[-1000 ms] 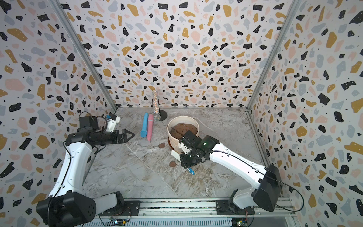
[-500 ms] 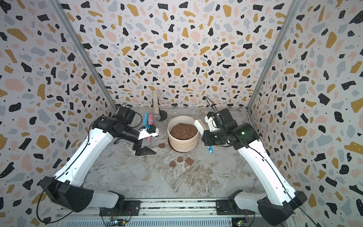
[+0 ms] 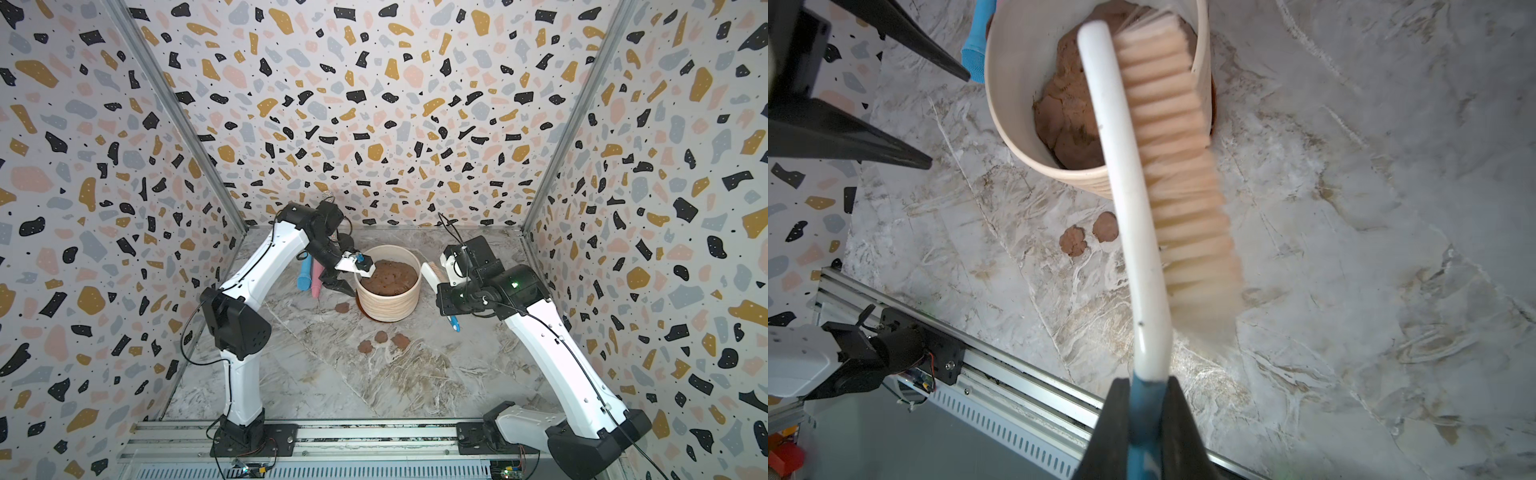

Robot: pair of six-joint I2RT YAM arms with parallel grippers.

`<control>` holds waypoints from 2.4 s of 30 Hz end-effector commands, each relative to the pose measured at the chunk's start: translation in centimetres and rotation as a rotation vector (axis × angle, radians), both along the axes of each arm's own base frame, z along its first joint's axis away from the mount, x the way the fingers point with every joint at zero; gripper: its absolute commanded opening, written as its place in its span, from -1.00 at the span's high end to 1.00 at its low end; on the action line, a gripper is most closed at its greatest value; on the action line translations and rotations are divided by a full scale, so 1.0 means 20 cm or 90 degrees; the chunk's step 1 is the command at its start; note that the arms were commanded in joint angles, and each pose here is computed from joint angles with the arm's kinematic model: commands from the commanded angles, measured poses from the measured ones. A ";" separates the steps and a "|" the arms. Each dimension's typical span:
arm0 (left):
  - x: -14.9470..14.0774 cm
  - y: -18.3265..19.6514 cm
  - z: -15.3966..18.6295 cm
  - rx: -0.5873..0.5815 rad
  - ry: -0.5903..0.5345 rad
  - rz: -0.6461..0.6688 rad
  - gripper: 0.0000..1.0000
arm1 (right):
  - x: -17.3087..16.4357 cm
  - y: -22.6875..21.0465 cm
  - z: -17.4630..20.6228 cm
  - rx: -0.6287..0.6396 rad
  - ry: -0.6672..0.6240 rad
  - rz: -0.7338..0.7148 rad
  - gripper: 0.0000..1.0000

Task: Scrub the dried mud off the ceramic pot
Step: Rotate the pot on the tray.

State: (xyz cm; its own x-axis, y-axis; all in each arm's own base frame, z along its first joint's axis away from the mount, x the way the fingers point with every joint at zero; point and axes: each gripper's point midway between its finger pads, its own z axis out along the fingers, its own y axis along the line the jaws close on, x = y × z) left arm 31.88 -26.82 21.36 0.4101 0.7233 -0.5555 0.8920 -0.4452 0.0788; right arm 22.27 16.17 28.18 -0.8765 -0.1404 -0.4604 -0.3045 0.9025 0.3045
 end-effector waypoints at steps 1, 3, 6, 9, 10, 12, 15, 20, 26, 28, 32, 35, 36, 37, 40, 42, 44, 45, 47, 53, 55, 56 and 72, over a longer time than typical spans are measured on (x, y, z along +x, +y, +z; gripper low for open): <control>-0.07 0.06 -0.13 0.119 0.011 -0.026 -0.30 | -0.04 0.02 0.05 0.038 -0.023 0.025 1.00; -0.03 0.05 -0.20 0.158 -0.018 -0.024 -0.13 | -0.05 0.03 0.03 0.038 -0.015 0.035 1.00; 0.02 -0.01 -0.21 0.160 -0.037 0.013 0.08 | -0.06 0.02 0.01 0.034 -0.013 0.041 1.00; 0.01 -0.05 -0.19 0.138 -0.033 0.015 0.08 | -0.07 0.03 0.01 0.036 -0.015 0.049 1.00; 0.00 -0.05 -0.19 0.139 -0.031 0.012 0.08 | -0.07 0.03 0.01 0.036 -0.018 0.052 1.00; -0.03 -0.06 -0.19 0.147 -0.025 0.003 0.17 | -0.07 0.03 0.01 0.031 -0.020 0.055 1.00; -0.10 -0.08 -0.18 0.144 -0.006 -0.007 0.31 | -0.06 0.02 -0.01 0.024 -0.022 0.060 1.00; -0.17 -0.09 -0.23 0.172 -0.007 -0.041 0.52 | -0.05 0.07 0.03 0.058 -0.015 0.064 1.00; -0.14 -0.20 -0.20 0.153 -0.021 0.024 0.87 | 0.01 -0.03 0.09 0.059 -0.039 -0.024 1.00; -0.13 -0.26 -0.17 0.129 -0.011 0.056 0.90 | 0.03 -0.08 0.08 0.049 -0.041 -0.053 1.00; -0.09 -0.38 -0.12 0.086 0.010 0.148 0.96 | 0.07 -0.25 0.03 0.012 -0.051 -0.160 1.00; -0.05 -0.43 -0.10 0.071 0.023 0.238 1.00 | 0.07 -0.36 0.05 -0.023 -0.088 -0.207 1.00; -0.04 -0.44 -0.09 0.067 0.026 0.264 1.00 | 0.06 -0.38 0.05 -0.032 -0.097 -0.211 1.00; -0.02 -0.45 -0.09 0.064 0.029 0.296 1.00 | 0.06 -0.39 0.05 -0.037 -0.102 -0.209 1.00; 0.07 -0.48 -0.09 0.049 0.036 0.423 1.00 | 0.05 -0.39 0.03 -0.047 -0.098 -0.196 1.00; 0.11 -0.51 -0.07 0.034 0.059 0.486 1.00 | 0.05 -0.36 -0.01 -0.053 -0.098 -0.159 1.00; 0.16 -0.54 -0.05 0.009 0.083 0.561 1.00 | 0.05 -0.36 -0.06 -0.060 -0.108 -0.135 1.00; 0.19 -0.55 -0.04 -0.003 0.093 0.595 1.00 | 0.05 -0.37 -0.08 -0.068 -0.113 -0.140 1.00; 0.24 -0.58 -0.02 -0.028 0.111 0.649 1.00 | 0.04 -0.40 -0.10 -0.082 -0.121 -0.143 1.00; 0.36 -0.67 -0.04 -0.060 0.178 0.754 1.00 | -0.05 -0.49 -0.16 -0.083 -0.126 -0.211 1.00; 0.39 -0.69 -0.06 -0.068 0.205 0.795 1.00 | -0.09 -0.47 -0.18 -0.060 -0.123 -0.194 1.00; 0.40 -0.71 -0.06 -0.075 0.222 0.812 1.00 | -0.10 -0.42 -0.20 -0.041 -0.118 -0.164 1.00; 0.32 -0.80 0.34 -0.192 0.344 0.804 0.54 | -0.16 0.12 -0.24 0.122 -0.226 0.348 1.00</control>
